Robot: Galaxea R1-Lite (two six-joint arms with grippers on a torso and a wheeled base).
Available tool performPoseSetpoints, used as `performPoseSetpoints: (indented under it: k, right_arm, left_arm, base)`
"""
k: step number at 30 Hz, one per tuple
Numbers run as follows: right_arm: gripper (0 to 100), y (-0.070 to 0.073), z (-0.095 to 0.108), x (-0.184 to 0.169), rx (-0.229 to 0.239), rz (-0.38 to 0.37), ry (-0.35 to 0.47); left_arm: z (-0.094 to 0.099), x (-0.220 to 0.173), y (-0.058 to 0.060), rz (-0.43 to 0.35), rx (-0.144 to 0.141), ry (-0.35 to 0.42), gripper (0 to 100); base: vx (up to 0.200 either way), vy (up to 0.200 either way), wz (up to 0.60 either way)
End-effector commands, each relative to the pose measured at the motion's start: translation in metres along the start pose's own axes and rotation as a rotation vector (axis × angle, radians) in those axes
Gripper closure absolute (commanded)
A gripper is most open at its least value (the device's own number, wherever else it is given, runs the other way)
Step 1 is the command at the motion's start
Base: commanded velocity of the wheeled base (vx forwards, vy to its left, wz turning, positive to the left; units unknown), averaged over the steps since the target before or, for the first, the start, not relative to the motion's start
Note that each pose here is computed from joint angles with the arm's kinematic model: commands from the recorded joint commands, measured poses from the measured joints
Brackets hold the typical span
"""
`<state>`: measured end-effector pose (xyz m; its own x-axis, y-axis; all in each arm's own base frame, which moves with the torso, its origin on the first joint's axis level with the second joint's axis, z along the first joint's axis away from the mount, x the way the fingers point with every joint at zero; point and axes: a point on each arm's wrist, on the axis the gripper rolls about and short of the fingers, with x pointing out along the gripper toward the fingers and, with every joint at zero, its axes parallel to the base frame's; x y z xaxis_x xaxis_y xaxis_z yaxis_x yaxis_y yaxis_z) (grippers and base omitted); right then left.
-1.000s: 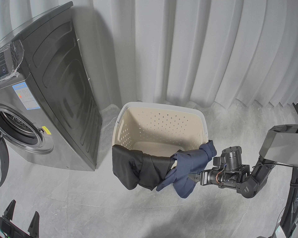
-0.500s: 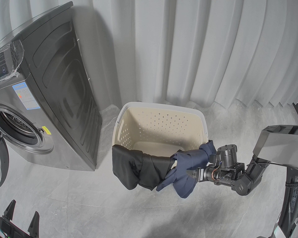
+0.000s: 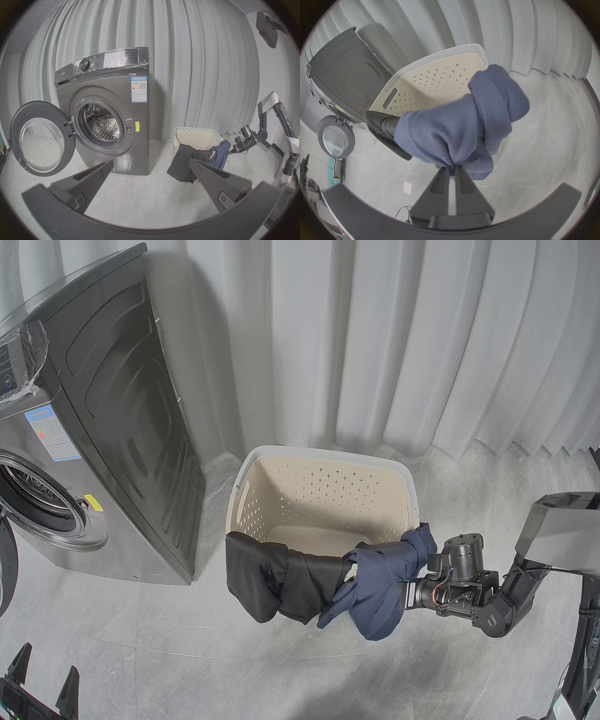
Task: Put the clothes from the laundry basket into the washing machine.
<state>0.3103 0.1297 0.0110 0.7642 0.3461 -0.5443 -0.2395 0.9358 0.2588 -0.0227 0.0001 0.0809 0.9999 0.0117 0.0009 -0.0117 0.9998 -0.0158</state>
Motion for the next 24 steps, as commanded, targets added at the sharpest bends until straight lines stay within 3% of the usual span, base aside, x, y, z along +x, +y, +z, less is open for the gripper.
performPoseSetpoints:
  k: [1, 7, 16, 17, 24]
  right_arm:
    - [100, 0.003, 0.009, -0.026, -0.005, 0.012, -0.032]
    - [100, 0.01, 0.02, -0.054, -0.011, 0.037, -0.072]
    - [100, 0.006, 0.001, -0.04, -0.011, 0.022, -0.011]
    - [0, 0.005, -0.001, -0.036, -0.011, 0.02, -0.005]
    - [0, 0.001, -0.005, -0.017, -0.014, 0.009, -0.001]
  left_arm:
    - [-0.005, 0.0, 0.0, 0.001, -0.001, 0.004, 0]
    - [-0.005, 0.0, 0.0, 0.001, -0.001, 0.004, 0]
    - [-0.005, 0.0, 0.0, 0.001, -0.001, 0.004, 0]
    - [-0.005, 0.0, 0.0, 0.001, -0.001, 0.004, 0]
    - [-0.005, 0.0, 0.0, 0.001, -0.001, 0.004, 0]
  base:
    - [0.0, 0.0, 0.0]
    - [0.0, 0.0, 0.0]
    - [0.0, 0.0, 0.0]
    - [0.0, 0.0, 0.0]
    - [0.0, 0.0, 0.0]
